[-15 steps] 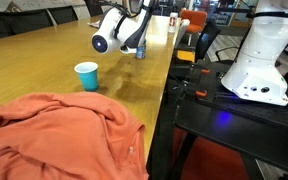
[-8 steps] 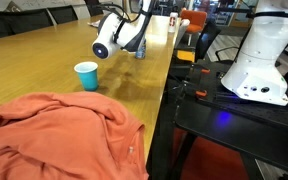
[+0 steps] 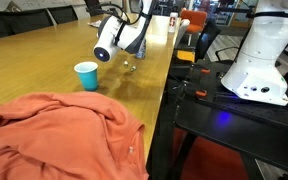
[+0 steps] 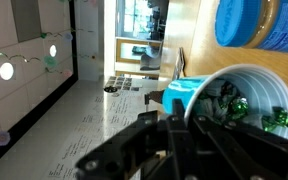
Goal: Pour some candy out of the cup on the right
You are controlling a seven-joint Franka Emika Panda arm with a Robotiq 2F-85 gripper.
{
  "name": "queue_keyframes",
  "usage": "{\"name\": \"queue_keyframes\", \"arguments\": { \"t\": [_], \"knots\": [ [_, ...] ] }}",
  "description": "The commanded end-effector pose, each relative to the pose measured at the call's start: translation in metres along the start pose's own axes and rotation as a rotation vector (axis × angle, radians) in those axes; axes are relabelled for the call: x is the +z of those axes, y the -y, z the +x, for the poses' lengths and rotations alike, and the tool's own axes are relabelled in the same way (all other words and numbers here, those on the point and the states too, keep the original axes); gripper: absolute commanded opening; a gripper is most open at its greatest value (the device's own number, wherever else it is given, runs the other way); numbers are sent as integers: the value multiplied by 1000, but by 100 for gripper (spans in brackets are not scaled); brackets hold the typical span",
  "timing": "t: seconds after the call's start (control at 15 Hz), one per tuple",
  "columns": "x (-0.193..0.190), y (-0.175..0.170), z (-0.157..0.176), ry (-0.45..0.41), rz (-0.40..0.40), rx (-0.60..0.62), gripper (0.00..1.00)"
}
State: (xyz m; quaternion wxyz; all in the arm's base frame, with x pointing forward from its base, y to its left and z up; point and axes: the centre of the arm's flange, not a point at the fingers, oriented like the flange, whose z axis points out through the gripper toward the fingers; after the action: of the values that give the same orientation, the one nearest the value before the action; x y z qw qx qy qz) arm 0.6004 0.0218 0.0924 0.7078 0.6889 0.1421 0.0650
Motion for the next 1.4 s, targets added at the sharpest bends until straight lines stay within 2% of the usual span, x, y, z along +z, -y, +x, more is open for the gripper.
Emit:
{"name": "queue_keyframes", "arguments": {
  "t": [0.0, 0.87, 1.33],
  "knots": [
    [-1, -4, 5, 1, -44, -15, 1],
    [-1, -6, 6, -18, -119, -42, 1],
    [-2, -5, 6, -12, -107, -44, 1]
  ]
}}
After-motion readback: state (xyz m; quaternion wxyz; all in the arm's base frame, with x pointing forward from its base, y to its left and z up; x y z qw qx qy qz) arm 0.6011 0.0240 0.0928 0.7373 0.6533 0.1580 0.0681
